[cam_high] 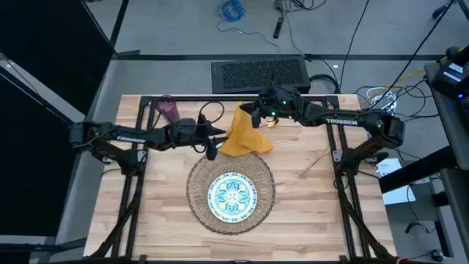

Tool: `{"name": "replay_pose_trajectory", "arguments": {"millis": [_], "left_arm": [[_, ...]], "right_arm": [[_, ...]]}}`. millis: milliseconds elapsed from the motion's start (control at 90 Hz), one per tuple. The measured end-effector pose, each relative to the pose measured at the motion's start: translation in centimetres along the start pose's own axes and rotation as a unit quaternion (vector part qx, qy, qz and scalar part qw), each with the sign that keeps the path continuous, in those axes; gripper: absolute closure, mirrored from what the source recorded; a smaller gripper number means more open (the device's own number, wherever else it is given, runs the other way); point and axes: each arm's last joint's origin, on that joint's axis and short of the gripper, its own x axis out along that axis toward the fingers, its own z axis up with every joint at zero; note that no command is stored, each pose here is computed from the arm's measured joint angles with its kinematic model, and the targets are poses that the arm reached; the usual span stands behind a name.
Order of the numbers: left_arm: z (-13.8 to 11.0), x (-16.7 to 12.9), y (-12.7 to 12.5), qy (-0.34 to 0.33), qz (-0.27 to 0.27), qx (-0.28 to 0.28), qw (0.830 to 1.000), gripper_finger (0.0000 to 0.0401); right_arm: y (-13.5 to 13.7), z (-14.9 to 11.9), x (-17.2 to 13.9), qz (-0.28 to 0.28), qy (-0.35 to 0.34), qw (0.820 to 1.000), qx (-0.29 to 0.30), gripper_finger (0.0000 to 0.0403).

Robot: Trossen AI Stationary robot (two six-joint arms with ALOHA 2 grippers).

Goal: Set table place
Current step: Fold the yellow table napkin

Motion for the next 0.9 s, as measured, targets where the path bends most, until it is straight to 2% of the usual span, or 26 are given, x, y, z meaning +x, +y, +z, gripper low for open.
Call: {"name": "replay_pose_trajectory", "arguments": {"millis": [222,900], "left_arm": [[-0.4,0.0,0.2,0.02,0.022,0.011,1.0,0.028],[-1.9,1.0,0.0,0.064,0.022,0.014,0.998,0.028]], "right_arm": [[0.0,0.1,0.0,0.002,-0.004,1.0,-0.004,0.0403],[0.2,0.6,0.0,0.013,-0.029,0.999,-0.007,0.0403]]}}
